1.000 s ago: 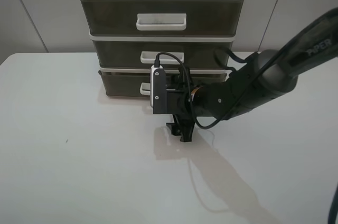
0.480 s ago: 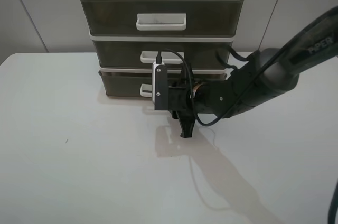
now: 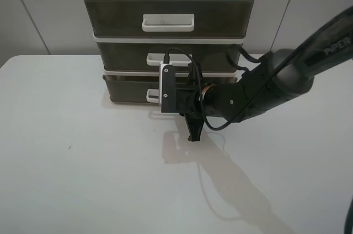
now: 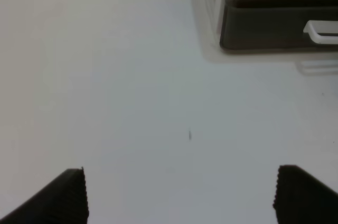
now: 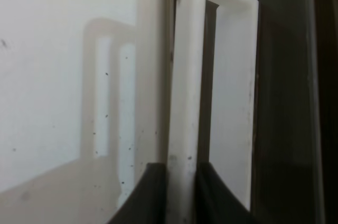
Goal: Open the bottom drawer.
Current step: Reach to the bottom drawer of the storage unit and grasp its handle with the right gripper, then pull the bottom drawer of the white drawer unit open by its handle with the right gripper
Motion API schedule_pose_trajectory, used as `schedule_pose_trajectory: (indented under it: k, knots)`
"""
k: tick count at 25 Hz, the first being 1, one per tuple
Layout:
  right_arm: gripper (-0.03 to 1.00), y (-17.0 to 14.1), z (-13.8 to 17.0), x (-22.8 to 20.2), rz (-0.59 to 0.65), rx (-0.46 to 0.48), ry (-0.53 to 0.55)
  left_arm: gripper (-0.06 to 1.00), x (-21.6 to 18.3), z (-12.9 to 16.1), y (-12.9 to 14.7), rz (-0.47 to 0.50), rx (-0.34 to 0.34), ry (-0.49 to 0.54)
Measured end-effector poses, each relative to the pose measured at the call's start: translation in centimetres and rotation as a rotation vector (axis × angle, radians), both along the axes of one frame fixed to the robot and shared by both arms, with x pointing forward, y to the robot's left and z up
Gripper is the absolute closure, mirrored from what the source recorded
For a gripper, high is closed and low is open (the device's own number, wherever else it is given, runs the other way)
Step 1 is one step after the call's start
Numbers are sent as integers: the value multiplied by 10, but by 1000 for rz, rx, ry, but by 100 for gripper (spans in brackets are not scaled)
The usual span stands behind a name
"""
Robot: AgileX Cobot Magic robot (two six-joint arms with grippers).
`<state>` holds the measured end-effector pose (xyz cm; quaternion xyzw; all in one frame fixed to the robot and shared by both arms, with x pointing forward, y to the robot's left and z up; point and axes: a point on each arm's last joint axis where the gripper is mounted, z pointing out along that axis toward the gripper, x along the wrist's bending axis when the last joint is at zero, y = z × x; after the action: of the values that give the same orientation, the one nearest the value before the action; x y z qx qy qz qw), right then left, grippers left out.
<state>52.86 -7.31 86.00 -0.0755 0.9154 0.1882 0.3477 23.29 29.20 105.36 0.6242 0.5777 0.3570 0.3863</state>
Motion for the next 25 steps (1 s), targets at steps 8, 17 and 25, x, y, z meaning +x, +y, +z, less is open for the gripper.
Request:
schedule_pose_trajectory:
  k: [8, 17, 25]
  knots:
    - [93, -1, 7, -3, 6, -12, 39, 23, 0, 0, 0, 0, 0, 0]
    - [93, 1, 14, -12, 3, -15, 112, 23, 0, 0, 0, 0, 0, 0]
    - [93, 3, 15, -20, 7, -12, 138, 23, 0, 0, 0, 0, 0, 0]
